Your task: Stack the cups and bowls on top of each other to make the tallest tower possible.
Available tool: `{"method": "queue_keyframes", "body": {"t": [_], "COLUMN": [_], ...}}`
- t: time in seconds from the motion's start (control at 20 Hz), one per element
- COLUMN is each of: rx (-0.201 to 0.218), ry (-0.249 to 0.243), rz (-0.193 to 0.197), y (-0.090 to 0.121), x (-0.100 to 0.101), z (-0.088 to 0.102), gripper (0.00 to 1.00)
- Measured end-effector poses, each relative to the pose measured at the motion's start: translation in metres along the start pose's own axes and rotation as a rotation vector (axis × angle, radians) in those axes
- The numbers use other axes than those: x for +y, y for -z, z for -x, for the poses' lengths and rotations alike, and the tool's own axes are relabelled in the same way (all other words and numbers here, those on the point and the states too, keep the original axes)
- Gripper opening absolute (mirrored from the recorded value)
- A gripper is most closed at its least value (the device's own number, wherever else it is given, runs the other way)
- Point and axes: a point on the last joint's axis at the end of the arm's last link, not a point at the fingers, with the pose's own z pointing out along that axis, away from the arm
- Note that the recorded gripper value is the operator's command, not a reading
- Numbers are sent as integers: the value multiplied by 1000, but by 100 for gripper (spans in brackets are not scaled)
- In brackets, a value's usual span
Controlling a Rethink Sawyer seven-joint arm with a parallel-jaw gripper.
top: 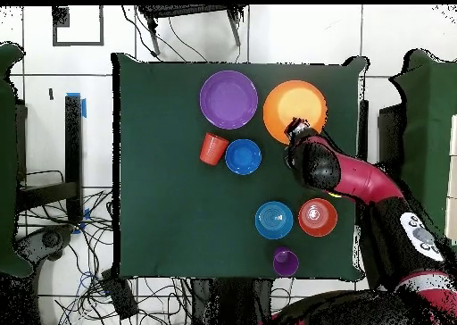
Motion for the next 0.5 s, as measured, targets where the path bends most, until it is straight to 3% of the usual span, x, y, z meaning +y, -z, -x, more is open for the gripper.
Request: {"method": "queue_keyframes", "body": {"t": [0.5], "rx": [14], "ry": [29], "rz": [19], "y": [-2], "x": [30], "z": [-15], "gripper": [100]}}
